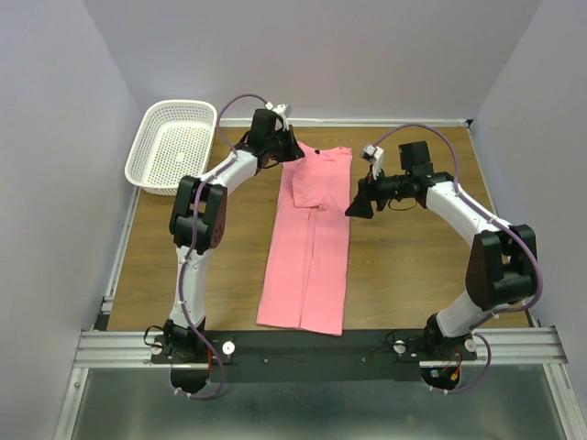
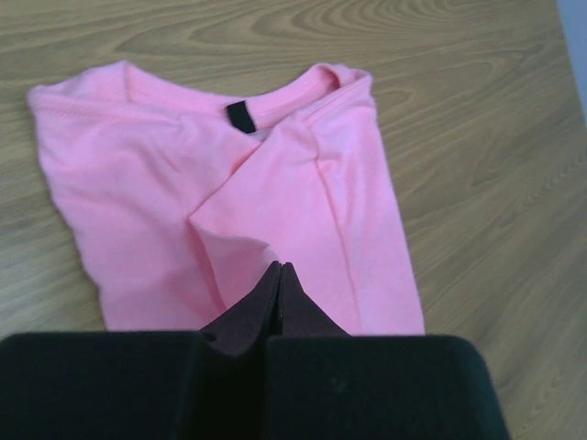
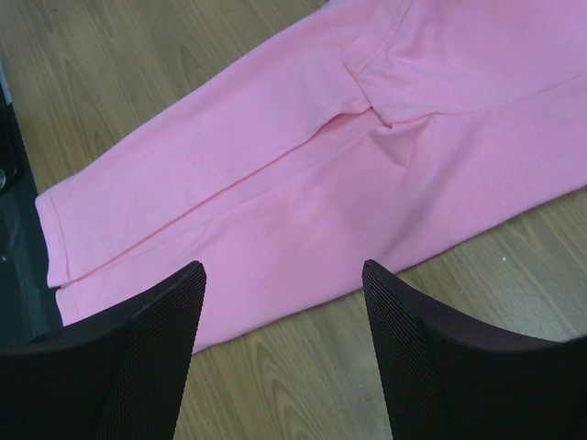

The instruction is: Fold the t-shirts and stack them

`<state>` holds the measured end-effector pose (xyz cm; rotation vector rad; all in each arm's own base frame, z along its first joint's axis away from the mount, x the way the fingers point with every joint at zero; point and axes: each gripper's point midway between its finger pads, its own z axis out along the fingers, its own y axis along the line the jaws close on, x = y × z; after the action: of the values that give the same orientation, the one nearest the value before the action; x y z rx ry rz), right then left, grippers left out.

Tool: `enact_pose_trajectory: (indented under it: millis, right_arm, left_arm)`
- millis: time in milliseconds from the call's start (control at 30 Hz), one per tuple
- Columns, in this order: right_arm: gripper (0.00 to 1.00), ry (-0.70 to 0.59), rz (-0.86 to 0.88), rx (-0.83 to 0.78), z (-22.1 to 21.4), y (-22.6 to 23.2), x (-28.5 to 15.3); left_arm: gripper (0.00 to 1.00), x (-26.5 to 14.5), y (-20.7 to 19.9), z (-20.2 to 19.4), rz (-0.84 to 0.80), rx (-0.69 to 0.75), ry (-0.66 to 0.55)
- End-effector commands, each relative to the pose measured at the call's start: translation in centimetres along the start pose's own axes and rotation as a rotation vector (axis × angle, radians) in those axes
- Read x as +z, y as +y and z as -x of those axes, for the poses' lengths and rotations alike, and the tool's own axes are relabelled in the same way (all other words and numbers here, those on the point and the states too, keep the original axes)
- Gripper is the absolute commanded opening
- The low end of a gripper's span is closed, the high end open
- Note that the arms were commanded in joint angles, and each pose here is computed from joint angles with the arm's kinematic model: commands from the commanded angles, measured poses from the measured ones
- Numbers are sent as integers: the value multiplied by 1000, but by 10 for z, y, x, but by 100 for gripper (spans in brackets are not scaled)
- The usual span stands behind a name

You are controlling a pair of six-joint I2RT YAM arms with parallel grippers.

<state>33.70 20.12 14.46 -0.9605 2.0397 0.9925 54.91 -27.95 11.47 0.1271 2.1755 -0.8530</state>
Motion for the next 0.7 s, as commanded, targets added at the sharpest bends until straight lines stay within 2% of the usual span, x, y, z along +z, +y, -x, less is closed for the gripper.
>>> enact_pose_trajectory:
  millis: [0,667]
  right_arm:
    - [77,12,18,29,-7,6,0]
    - [77,-3,4,35,-5,1,-7]
  left_arm:
    - [0,13,-17,-2,-67,-13,9]
    - [0,49,-52,-50,-109,-64,92]
